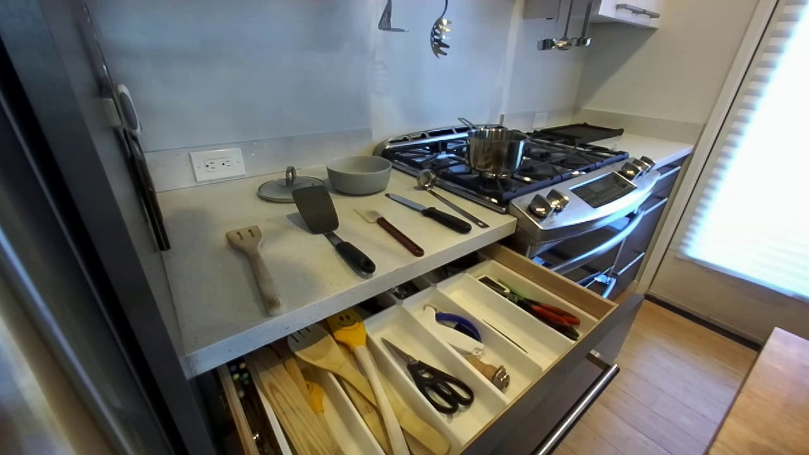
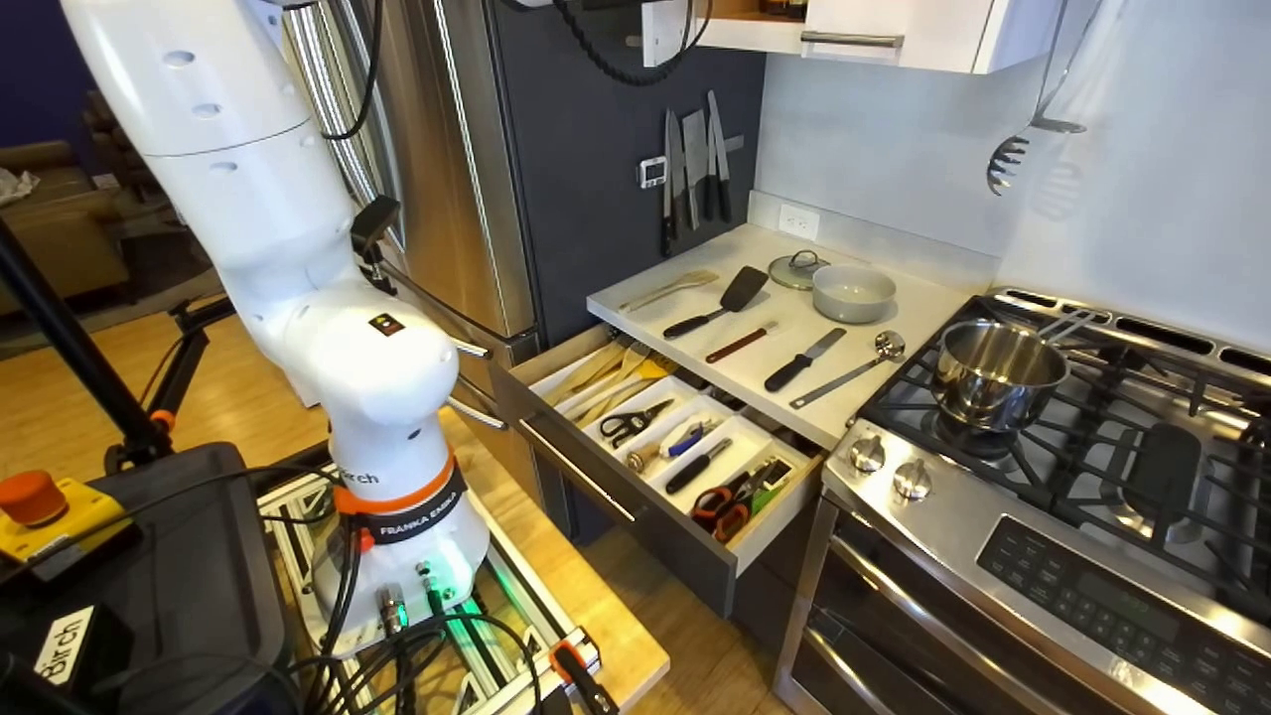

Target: Close the open upper cabinet door.

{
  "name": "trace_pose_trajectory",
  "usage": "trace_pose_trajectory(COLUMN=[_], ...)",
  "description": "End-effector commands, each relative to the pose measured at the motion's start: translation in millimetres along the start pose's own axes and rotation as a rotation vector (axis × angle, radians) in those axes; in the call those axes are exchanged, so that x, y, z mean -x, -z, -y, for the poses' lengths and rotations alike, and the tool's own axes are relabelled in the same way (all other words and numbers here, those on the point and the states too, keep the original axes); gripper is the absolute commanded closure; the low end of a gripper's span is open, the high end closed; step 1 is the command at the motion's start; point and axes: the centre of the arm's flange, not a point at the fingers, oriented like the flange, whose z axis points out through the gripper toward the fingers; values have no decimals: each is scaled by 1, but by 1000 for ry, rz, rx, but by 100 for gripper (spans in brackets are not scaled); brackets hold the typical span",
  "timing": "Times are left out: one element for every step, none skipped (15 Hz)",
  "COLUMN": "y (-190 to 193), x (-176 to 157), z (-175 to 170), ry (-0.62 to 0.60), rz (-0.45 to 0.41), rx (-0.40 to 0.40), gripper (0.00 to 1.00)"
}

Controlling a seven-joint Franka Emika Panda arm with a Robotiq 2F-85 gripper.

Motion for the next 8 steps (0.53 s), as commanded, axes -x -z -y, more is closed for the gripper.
trace_pose_trajectory(y=[19,18,26,29,38,46,58,63], x=[23,26,31,33,38,42,47,49], z=[-64,-88,-108,-125,-130,-129,-119,-110], ry=[-81,-106,-136,-167,-209,-226,-223,-221], rz=[-27,-27,-28,-25,7,47,73,117], rx=[177,222,270,320,349,304,293,258], gripper=[0,0,0,0,0,0,0,0])
